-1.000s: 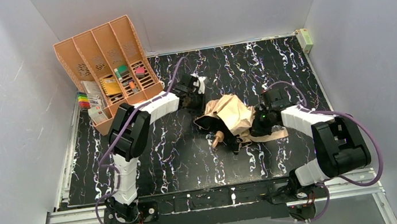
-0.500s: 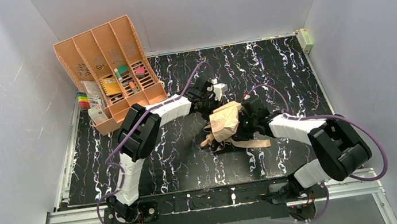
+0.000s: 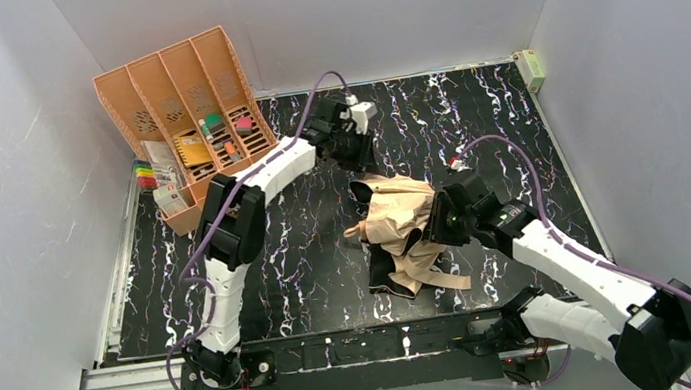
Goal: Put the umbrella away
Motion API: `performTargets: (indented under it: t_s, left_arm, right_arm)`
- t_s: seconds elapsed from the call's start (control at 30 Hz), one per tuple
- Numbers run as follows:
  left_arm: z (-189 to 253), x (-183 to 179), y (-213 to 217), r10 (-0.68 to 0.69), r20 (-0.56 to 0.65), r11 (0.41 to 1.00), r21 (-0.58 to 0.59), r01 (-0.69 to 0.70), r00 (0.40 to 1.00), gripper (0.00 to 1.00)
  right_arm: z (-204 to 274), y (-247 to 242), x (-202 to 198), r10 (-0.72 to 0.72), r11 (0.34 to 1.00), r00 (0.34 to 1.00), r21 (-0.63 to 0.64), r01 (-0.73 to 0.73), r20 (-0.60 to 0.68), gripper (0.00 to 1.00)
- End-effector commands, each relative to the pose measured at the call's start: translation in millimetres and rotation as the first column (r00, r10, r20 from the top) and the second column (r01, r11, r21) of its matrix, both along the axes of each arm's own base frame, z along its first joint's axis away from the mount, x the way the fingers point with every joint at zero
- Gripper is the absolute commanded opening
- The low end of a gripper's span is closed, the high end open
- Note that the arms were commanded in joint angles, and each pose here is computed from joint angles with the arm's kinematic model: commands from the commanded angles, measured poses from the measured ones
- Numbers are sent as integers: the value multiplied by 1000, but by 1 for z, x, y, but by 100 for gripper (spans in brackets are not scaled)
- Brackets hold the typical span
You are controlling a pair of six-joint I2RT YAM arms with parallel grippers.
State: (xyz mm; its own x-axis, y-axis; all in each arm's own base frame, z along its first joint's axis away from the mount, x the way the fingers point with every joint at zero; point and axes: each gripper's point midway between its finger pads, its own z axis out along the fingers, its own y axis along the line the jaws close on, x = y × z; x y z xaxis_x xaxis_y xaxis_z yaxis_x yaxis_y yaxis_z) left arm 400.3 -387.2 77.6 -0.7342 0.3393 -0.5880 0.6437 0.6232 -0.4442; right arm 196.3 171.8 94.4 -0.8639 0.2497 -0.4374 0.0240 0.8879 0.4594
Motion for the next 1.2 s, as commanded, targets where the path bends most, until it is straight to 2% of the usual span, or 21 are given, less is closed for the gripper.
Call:
performTargets:
  t_s: [0.0, 0.2, 0.37, 0.47, 0.57, 0.7, 0.83, 0.93, 1.03, 1.17]
  left_arm:
    - [64, 5, 29, 83, 94, 996, -29, -80, 992, 22]
    - [81, -28, 71, 192, 115, 981, -21, -191, 974, 23]
    - [65, -81, 100, 255, 38, 966, -40, -254, 966, 23]
    - [53, -110, 106, 265, 1, 963, -54, -264, 964, 23]
    - [33, -138, 105, 258, -30, 965, -29, -259, 966, 23]
    - [10, -160, 93, 229, -71, 973, -9, -230, 971, 20]
    - [-11, -164, 82, 205, -104, 979, 4, -206, 973, 18]
    - [-27, -161, 75, 193, -120, 981, 17, -192, 974, 17]
    - [-37, -138, 69, 223, -77, 974, 49, -219, 972, 15]
    - [-43, -108, 57, 216, -43, 974, 83, -212, 975, 13]
  right_arm:
    - [18, -35, -8, -63, 988, 998, -141, 64, 8, 41]
    - [43, -38, -19, -31, 990, 1000, -139, 31, 3, 57]
    - [53, -13, -42, 178, 983, 983, -34, -179, -44, 61]
    - [51, -10, -47, 190, 982, 981, -1, -190, -30, 64]
    - [38, -17, -45, 145, 989, 989, -30, -146, -38, 61]
    - [12, -25, -42, 105, 988, 989, -100, -115, -106, 49]
    - [-7, -14, -37, 130, 987, 984, -74, -140, -118, 39]
    - [-20, 1, -30, 161, 987, 983, -12, -162, -91, 38]
    - [-37, 17, -14, 165, 986, 984, 32, -163, -63, 36]
    - [-52, 28, 18, 132, 991, 991, 16, -132, -10, 34]
